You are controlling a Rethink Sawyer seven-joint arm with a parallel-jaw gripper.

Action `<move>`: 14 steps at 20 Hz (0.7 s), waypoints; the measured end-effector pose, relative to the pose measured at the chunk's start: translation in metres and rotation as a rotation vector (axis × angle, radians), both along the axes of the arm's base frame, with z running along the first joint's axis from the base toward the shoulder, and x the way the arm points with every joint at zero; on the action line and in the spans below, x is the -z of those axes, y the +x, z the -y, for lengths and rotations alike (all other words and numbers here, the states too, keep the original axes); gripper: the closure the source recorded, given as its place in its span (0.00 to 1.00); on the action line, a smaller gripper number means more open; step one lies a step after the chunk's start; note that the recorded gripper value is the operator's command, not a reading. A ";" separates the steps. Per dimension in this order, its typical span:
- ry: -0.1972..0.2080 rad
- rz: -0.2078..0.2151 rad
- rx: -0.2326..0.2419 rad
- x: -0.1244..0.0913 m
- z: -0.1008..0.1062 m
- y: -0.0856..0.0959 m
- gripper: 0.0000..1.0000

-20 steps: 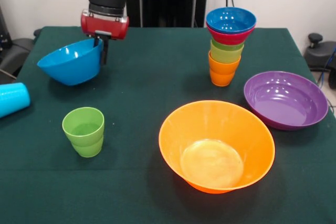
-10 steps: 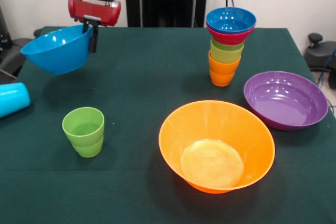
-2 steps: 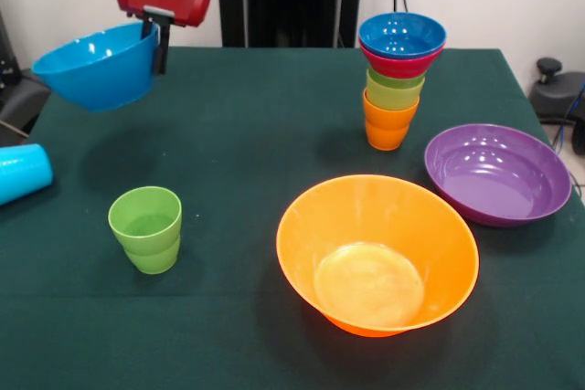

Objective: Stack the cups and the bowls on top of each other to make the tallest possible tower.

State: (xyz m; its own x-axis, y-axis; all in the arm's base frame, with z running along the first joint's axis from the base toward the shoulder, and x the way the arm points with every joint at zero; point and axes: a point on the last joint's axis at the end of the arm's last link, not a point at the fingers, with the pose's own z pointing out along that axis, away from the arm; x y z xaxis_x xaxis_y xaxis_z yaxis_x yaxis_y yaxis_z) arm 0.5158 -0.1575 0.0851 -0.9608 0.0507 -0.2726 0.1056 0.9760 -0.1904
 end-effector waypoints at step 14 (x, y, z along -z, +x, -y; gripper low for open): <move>-0.011 -0.104 0.034 -0.039 -0.031 0.009 1.00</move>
State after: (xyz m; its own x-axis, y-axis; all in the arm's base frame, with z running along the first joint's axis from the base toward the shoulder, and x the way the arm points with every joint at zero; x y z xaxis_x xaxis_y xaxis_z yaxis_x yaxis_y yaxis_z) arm 0.5251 -0.1270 0.1243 -0.9817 0.0812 -0.1723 0.1175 0.9701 -0.2125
